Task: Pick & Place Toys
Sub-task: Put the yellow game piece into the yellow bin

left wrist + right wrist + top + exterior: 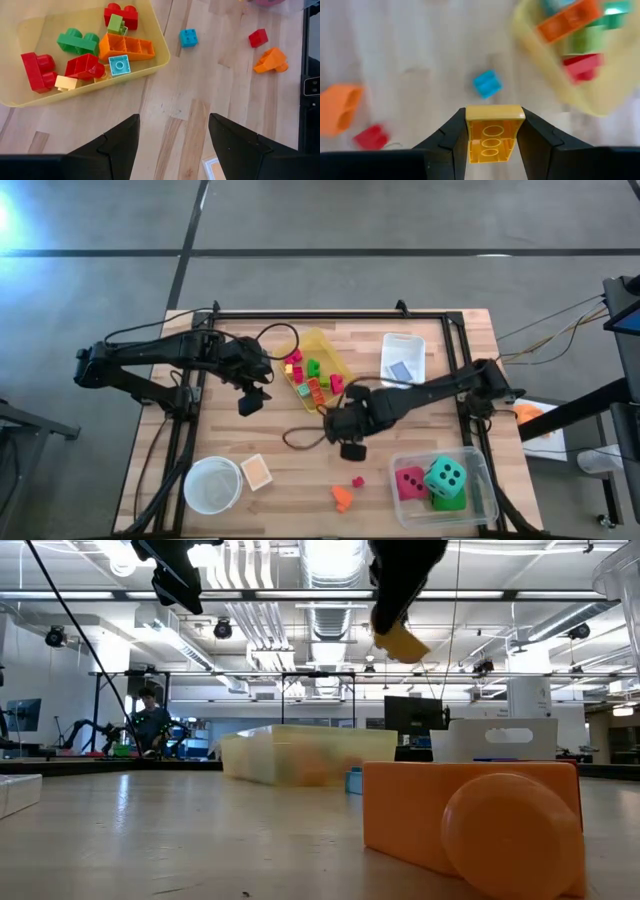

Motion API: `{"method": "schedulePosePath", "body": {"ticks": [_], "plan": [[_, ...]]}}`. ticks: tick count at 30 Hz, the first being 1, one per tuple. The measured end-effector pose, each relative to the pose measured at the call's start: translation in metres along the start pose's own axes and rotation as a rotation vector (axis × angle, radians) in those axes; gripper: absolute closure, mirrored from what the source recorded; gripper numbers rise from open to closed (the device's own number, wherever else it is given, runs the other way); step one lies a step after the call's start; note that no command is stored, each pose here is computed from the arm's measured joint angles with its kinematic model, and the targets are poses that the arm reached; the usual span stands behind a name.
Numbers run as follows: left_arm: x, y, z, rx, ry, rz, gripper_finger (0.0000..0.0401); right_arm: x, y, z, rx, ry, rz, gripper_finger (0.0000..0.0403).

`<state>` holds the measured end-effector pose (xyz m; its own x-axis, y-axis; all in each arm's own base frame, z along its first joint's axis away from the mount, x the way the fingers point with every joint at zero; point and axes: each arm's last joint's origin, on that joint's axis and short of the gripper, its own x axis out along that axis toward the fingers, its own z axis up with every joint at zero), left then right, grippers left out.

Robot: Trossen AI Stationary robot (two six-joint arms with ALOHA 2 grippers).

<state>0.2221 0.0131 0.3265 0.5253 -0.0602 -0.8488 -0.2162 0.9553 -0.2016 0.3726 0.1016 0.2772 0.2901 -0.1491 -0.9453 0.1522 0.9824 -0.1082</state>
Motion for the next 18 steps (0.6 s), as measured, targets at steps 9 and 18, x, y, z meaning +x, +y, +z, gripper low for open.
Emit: {"method": "schedulePosePath", "body": {"ticks": [9,18], "plan": [[0.000,0.000,0.000,0.000,0.000,0.000,0.0161,-0.001,-0.050,0.023,0.164,-0.107,-0.022,0.0277],[0.000,0.000,-0.001,-0.001,0.010,0.002,0.0161,0.009,-0.104,0.035,0.364,-0.121,-0.058,0.0277]]}}
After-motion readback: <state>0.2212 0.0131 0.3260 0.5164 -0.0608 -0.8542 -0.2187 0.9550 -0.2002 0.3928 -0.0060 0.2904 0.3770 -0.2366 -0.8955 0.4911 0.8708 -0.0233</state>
